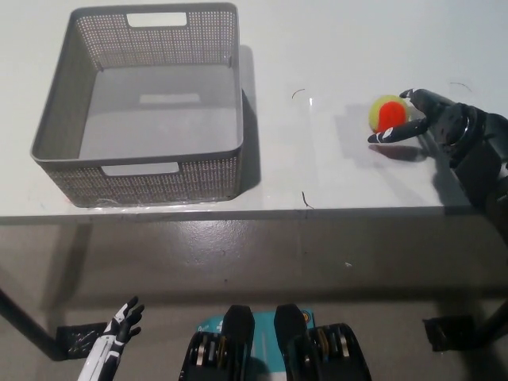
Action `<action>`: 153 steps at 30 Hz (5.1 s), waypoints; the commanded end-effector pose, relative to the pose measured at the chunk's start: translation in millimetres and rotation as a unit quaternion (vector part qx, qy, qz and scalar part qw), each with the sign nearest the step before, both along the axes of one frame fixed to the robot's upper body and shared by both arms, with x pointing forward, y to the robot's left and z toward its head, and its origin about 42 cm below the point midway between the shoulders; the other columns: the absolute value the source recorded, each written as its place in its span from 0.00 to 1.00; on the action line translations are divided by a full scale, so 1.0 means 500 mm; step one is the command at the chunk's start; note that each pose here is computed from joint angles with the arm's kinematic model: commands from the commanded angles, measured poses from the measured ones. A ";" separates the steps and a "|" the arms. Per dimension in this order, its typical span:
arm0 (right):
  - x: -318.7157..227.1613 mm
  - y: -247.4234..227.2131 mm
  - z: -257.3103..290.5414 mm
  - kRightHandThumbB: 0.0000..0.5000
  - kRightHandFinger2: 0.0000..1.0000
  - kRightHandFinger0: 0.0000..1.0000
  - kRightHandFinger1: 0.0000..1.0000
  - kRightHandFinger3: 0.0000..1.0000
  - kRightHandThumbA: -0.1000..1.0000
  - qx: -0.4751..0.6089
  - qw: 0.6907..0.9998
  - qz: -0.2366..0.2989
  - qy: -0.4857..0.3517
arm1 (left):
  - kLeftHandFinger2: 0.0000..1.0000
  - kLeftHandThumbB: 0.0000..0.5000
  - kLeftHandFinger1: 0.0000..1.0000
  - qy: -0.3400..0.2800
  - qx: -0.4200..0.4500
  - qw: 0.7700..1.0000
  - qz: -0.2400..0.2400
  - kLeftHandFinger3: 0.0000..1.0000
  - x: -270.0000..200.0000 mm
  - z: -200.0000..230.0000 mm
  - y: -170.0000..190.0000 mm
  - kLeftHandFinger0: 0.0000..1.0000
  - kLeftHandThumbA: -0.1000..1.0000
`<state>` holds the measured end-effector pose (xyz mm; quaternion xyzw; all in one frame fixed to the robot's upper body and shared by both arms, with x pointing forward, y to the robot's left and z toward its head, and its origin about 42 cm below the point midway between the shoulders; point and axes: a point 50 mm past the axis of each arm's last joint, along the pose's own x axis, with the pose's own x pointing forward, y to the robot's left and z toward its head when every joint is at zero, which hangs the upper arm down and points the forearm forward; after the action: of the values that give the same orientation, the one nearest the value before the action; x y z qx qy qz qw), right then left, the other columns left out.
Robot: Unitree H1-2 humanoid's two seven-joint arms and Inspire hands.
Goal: Use the right hand to pick up a tennis ball and put it into a container on the left side
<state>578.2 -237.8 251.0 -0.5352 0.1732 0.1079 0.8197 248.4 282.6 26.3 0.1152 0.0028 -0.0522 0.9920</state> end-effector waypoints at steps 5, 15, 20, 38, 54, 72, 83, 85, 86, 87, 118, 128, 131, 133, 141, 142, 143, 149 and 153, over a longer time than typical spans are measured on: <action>0.023 0.013 0.078 0.97 1.00 1.00 1.00 1.00 1.00 -0.003 0.998 0.016 -0.056 | 1.00 0.56 1.00 -0.018 0.009 1.000 -0.011 1.00 0.008 0.013 0.006 1.00 1.00; 0.024 0.019 0.073 0.95 1.00 1.00 1.00 1.00 1.00 -0.002 0.998 0.019 -0.063 | 1.00 0.59 1.00 -0.017 0.011 1.000 -0.012 1.00 0.009 0.015 0.005 1.00 1.00; 0.020 0.013 0.058 0.50 0.91 0.82 0.83 0.95 0.81 0.074 0.991 -0.016 -0.108 | 1.00 0.59 1.00 -0.019 0.010 1.000 -0.015 1.00 0.012 0.014 0.005 1.00 1.00; 0.003 -0.018 0.012 0.00 0.46 0.14 0.26 0.43 0.68 0.132 0.973 -0.057 -0.181 | 1.00 0.62 1.00 -0.026 0.020 0.999 -0.025 1.00 0.026 0.025 0.003 1.00 1.00; 0.029 0.034 0.140 0.01 0.53 0.00 0.26 0.32 0.75 0.389 0.886 -0.064 -0.243 | 1.00 0.59 1.00 -0.030 0.025 0.999 -0.023 1.00 0.033 0.028 0.001 1.00 0.99; 0.024 0.231 0.280 0.00 0.50 0.00 0.13 0.48 0.61 0.434 0.863 0.034 -0.256 | 1.00 0.61 1.00 -0.027 0.025 0.999 -0.023 1.00 0.032 0.027 0.001 1.00 1.00; -0.004 0.403 0.284 0.00 0.35 0.00 0.08 0.15 0.57 0.410 0.876 0.100 -0.233 | 1.00 0.63 1.00 -0.023 0.022 0.999 -0.029 1.00 0.034 0.026 -0.003 1.00 1.00; -0.016 0.445 0.276 0.00 0.40 0.00 0.11 0.44 0.60 0.401 0.880 0.113 -0.230 | 1.00 0.61 1.00 -0.026 0.021 0.999 -0.031 1.00 0.034 0.027 -0.003 1.00 1.00; -0.020 0.461 0.274 0.00 0.36 0.00 0.09 0.31 0.61 0.403 0.881 0.116 -0.220 | 1.00 0.59 1.00 -0.026 0.024 0.999 -0.033 1.00 0.035 0.028 -0.003 1.00 1.00; -0.023 0.473 0.273 0.00 0.36 0.00 0.08 0.22 0.63 0.402 0.882 0.118 -0.214 | 1.00 0.59 1.00 -0.026 0.026 0.999 -0.035 1.00 0.035 0.029 -0.002 1.00 1.00; -0.056 0.550 0.224 0.88 1.00 1.00 1.00 1.00 1.00 0.215 0.932 0.194 -0.217 | 1.00 0.72 1.00 -0.010 0.020 0.998 -0.065 1.00 0.062 0.042 -0.020 1.00 0.99; -0.044 0.516 0.275 0.91 1.00 1.00 1.00 1.00 1.00 0.240 0.918 0.195 -0.249 | 1.00 0.69 1.00 -0.013 0.021 0.997 -0.070 1.00 0.061 0.038 -0.025 1.00 0.98; -0.042 0.492 0.303 0.96 1.00 1.00 1.00 1.00 1.00 0.273 0.903 0.192 -0.272 | 1.00 0.68 1.00 -0.013 0.024 0.997 -0.070 1.00 0.062 0.035 -0.023 1.00 0.99; -0.042 0.459 0.331 0.91 1.00 1.00 1.00 1.00 1.00 0.295 0.886 0.194 -0.301 | 1.00 0.69 1.00 -0.011 0.019 0.997 -0.069 1.00 0.061 0.037 -0.023 1.00 0.98; -0.121 0.285 0.407 0.79 1.00 1.00 1.00 1.00 1.00 0.351 0.829 0.191 -0.391 | 1.00 0.61 1.00 -0.015 0.028 0.997 -0.071 1.00 0.046 0.026 -0.024 1.00 0.98; -0.134 0.264 0.411 0.77 1.00 1.00 1.00 1.00 1.00 0.351 0.825 0.190 -0.400 | 1.00 0.62 1.00 -0.015 0.029 0.997 -0.069 1.00 0.046 0.025 -0.024 1.00 0.99; -0.147 0.246 0.412 0.77 1.00 1.00 1.00 1.00 1.00 0.351 0.822 0.189 -0.407 | 1.00 0.63 1.00 -0.013 0.030 0.997 -0.068 1.00 0.044 0.025 -0.024 1.00 0.99; -0.255 0.113 0.393 0.85 1.00 1.00 1.00 1.00 1.00 0.378 0.783 0.180 -0.460 | 1.00 0.62 1.00 -0.006 0.026 0.998 -0.065 1.00 0.031 0.013 -0.023 1.00 0.99; -0.352 0.045 0.340 0.68 1.00 1.00 1.00 1.00 1.00 0.418 0.749 0.182 -0.481 | 1.00 0.62 1.00 -0.003 0.022 0.998 -0.060 1.00 0.019 0.006 -0.023 1.00 1.00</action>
<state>510.6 -126.5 340.1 -0.2316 -0.2344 0.0763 0.9411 269.5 267.5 28.6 0.1321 0.0185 -0.1148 0.9844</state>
